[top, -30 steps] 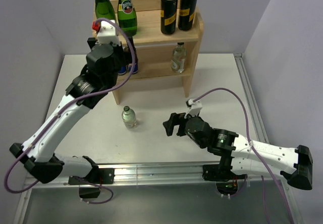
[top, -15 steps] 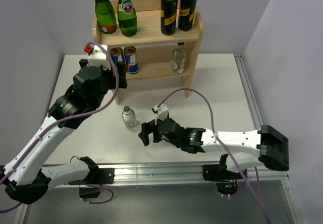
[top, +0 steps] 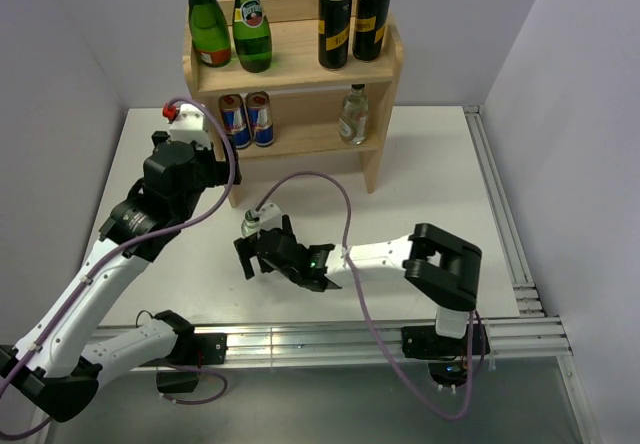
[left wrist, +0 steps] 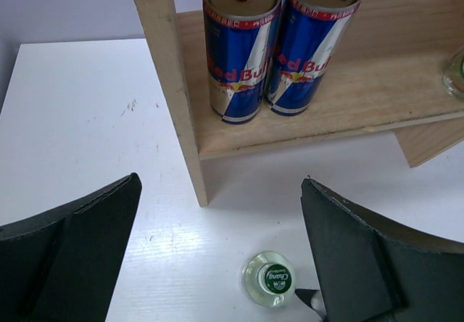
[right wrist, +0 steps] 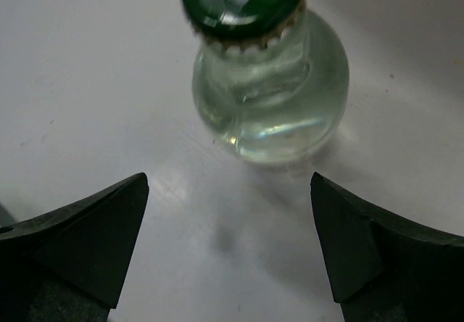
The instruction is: Place and organize the beverage onto the shelf
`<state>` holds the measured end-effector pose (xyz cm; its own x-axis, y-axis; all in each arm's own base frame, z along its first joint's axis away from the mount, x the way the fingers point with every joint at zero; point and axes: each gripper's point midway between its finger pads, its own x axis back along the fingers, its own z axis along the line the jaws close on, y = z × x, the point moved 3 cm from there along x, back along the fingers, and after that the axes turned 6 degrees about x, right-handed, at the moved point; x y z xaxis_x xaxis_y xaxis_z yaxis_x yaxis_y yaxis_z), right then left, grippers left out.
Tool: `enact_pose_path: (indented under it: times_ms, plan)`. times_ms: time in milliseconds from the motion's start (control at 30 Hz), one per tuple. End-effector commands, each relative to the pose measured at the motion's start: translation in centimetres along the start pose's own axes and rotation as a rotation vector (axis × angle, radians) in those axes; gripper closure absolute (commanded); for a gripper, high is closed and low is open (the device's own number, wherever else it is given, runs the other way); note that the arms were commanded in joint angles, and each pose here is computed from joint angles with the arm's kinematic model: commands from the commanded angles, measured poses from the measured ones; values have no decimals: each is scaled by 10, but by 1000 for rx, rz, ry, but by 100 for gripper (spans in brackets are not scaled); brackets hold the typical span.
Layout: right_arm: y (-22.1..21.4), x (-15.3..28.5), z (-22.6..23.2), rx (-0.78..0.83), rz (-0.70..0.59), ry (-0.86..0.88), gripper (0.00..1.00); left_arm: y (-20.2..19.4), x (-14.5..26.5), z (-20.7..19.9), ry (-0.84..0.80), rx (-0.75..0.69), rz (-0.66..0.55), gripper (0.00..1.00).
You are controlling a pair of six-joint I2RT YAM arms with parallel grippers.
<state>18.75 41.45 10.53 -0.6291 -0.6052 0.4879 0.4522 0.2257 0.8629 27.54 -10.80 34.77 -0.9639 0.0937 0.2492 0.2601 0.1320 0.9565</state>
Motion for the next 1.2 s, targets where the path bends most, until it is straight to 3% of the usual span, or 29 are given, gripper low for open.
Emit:
enact_pose_path:
  times_ms: [0,433,867,1167]
  plan:
    - [28,-22,-12,-21,-92,-108,0,19,5,-4,-47,38,-78,1]
    - [28,-60,-52,-84,-161,-320,0,18,5,10,-37,77,-107,1]
    - [35,-77,-56,-119,-303,-358,0,15,3,20,-17,101,-114,1]
    - [26,-91,-53,-128,-300,-360,4,16,3,23,-9,108,-122,1]
